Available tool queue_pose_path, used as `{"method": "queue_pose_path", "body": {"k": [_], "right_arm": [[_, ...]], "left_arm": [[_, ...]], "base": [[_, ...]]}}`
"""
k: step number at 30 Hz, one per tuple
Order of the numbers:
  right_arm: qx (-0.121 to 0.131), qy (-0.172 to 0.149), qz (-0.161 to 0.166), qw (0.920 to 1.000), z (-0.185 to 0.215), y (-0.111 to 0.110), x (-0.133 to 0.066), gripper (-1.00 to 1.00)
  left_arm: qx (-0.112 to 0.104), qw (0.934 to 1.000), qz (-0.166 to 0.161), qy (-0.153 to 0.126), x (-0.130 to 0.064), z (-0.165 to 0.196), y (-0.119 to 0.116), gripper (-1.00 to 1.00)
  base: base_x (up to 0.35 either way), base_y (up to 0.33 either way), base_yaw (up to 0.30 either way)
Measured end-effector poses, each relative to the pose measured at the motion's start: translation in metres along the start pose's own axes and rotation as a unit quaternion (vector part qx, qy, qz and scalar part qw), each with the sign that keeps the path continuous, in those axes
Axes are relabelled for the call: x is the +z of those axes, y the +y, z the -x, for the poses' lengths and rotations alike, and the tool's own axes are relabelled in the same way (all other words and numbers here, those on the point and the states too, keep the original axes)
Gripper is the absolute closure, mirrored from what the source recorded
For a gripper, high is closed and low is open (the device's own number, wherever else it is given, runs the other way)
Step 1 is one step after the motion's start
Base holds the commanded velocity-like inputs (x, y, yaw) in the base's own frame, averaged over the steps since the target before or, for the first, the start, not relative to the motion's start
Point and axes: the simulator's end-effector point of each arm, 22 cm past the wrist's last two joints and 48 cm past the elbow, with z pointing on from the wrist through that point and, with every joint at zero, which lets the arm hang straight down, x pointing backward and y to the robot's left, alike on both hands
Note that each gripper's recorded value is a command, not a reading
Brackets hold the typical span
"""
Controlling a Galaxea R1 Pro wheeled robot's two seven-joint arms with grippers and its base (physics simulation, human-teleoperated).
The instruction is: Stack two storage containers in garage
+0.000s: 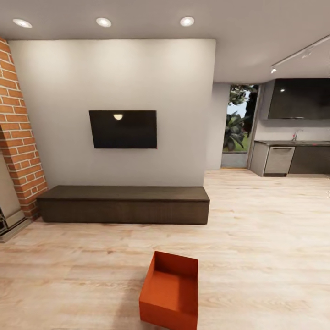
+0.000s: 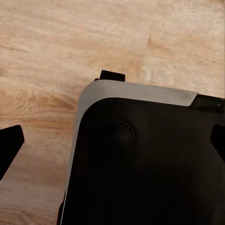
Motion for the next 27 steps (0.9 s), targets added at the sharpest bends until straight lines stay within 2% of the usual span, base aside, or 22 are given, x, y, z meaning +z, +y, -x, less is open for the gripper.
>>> {"method": "queue_pose_path", "body": {"k": [8, 27], "right_arm": [[-0.007, -0.001, 0.001, 1.0000, 0.0004, 0.0002, 0.0001, -1.00], [-0.007, 0.000, 0.001, 1.0000, 0.0003, 0.0001, 0.0002, -1.00]], "left_arm": [[0.001, 1.0000, 0.000, -0.001, 0.0000, 0.0003, 0.0000, -1.00], [0.001, 1.0000, 0.000, 0.000, 0.0002, 0.0002, -0.0004, -1.00]], "base": [[0.262, 0.088, -0.034], [0.016, 0.002, 0.000]]}}
